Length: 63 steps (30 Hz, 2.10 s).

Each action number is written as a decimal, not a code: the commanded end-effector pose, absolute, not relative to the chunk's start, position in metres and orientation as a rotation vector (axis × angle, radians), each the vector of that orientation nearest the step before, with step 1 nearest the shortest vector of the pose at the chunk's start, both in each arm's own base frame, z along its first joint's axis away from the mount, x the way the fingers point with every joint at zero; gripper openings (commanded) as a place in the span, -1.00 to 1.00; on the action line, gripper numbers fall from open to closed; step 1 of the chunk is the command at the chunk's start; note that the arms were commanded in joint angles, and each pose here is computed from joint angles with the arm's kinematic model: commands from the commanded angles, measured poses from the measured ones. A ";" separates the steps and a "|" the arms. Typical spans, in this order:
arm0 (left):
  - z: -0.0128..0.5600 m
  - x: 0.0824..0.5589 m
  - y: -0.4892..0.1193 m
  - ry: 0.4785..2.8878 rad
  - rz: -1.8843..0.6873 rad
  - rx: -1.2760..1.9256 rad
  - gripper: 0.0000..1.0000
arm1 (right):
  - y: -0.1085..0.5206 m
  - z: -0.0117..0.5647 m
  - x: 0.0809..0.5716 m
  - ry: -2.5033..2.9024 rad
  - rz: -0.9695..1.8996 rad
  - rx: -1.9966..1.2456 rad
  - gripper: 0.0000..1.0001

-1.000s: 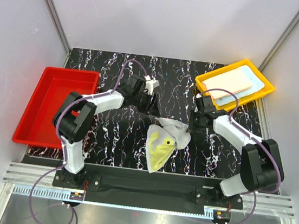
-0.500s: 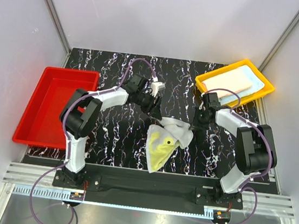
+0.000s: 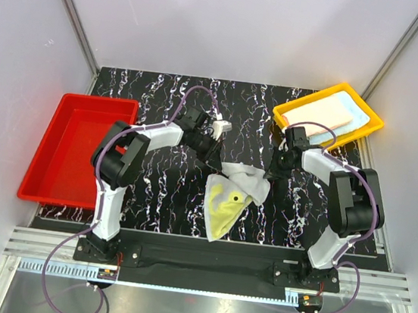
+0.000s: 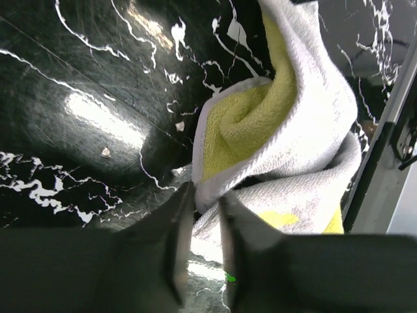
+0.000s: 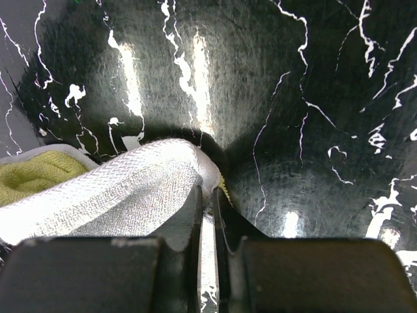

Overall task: Fold and stack the towels
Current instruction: Flatten out the crumpled towel

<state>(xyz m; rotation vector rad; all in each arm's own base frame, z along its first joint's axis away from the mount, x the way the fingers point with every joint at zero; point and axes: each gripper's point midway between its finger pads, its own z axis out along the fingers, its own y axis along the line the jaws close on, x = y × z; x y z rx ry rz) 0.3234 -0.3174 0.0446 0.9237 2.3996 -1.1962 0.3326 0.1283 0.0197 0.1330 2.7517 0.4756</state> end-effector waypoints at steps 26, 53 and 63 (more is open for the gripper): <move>0.260 0.400 -0.247 2.175 -0.430 0.679 -1.00 | 0.150 0.267 0.443 2.201 0.527 -0.125 -1.00; 0.469 0.169 -0.226 1.671 -0.812 0.808 -1.00 | 0.177 0.486 0.164 1.358 0.823 -0.714 -1.00; 0.408 0.270 -0.217 1.963 -0.610 0.648 -1.00 | 0.167 0.424 0.297 1.581 0.470 -0.604 -1.00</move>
